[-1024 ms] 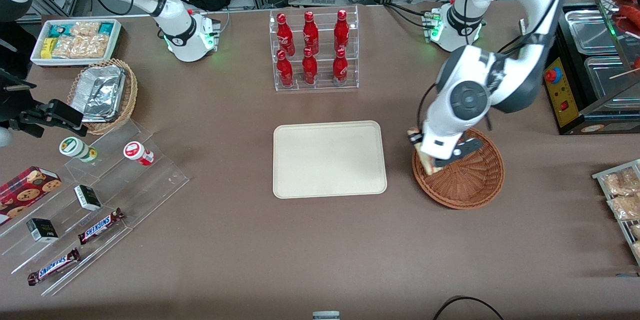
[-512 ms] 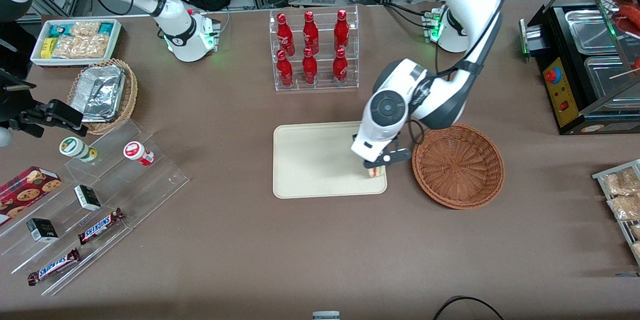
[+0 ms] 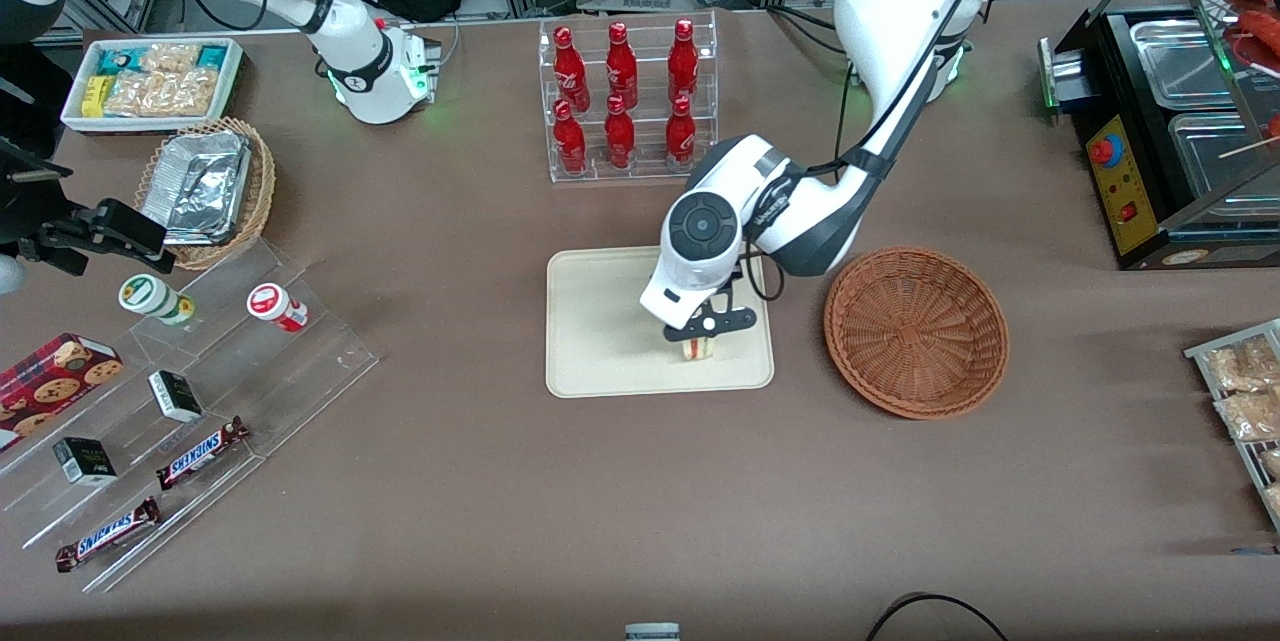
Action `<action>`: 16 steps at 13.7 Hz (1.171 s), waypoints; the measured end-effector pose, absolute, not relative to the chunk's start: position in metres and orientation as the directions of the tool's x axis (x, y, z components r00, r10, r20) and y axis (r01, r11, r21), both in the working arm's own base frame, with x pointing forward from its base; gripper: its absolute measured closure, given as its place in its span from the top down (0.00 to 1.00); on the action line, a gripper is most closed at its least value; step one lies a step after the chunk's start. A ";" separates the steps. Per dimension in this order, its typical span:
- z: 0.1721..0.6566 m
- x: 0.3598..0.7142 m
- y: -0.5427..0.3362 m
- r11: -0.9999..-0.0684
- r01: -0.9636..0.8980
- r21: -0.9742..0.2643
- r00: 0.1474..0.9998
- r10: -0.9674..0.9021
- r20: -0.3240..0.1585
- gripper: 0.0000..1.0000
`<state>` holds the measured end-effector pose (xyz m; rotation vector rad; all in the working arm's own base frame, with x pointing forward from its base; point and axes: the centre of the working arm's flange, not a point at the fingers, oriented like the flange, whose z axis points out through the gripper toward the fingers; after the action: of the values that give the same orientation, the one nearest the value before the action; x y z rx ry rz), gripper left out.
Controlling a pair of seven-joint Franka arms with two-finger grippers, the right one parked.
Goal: Place sandwich from basket to tray
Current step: 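Lift the sandwich and carry it over the cream tray, then lower the sandwich onto the tray and open the left gripper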
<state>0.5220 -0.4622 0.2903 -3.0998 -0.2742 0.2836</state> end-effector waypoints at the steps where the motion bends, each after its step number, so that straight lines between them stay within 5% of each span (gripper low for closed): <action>1: 0.284 0.521 -0.468 -0.984 0.179 -0.021 0.969 0.180 -0.171 0.14; 11: 0.247 0.508 -0.502 -0.986 0.166 -0.005 0.971 0.164 -0.173 0.14; 13: 0.243 0.507 -0.503 -0.987 0.164 -0.003 0.971 0.162 -0.173 0.19; 16: 0.255 0.513 -0.505 -0.985 0.170 0.014 0.974 0.166 -0.156 0.44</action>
<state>0.5132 -0.5050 0.2552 -3.1481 -0.2678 0.2457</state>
